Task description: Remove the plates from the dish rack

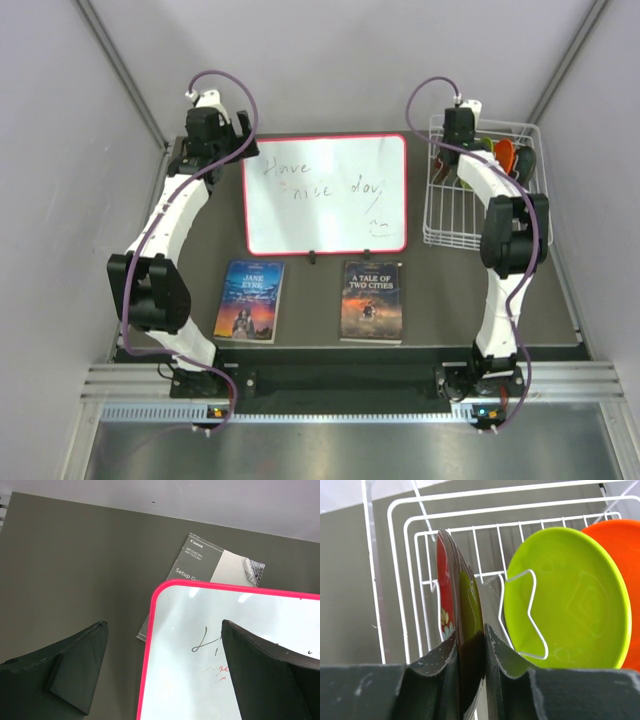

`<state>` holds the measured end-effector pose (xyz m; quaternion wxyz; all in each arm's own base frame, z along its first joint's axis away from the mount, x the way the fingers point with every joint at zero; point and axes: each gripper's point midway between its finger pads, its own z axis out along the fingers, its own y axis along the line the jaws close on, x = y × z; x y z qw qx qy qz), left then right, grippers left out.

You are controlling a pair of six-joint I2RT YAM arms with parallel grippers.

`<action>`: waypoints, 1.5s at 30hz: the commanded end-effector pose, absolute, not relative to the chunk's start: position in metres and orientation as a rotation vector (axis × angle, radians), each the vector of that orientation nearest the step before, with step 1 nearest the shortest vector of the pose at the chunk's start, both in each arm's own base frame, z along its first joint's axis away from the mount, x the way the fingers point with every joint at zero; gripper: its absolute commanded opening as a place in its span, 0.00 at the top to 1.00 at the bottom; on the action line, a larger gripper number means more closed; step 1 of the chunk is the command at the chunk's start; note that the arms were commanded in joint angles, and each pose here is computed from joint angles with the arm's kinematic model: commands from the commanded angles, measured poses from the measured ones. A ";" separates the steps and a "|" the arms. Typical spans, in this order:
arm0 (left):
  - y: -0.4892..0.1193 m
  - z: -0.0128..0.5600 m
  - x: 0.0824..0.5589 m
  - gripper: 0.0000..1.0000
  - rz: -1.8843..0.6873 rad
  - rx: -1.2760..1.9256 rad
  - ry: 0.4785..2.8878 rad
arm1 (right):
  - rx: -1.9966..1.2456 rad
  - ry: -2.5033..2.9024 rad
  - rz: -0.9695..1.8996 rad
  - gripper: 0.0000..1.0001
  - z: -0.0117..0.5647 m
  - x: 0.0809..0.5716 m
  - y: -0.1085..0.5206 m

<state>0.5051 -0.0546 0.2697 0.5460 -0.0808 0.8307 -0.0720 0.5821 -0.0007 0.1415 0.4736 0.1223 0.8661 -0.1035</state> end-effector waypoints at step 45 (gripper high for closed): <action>-0.160 0.321 0.402 0.03 -0.931 -0.116 1.812 | 0.012 1.644 0.888 1.00 0.367 0.395 0.174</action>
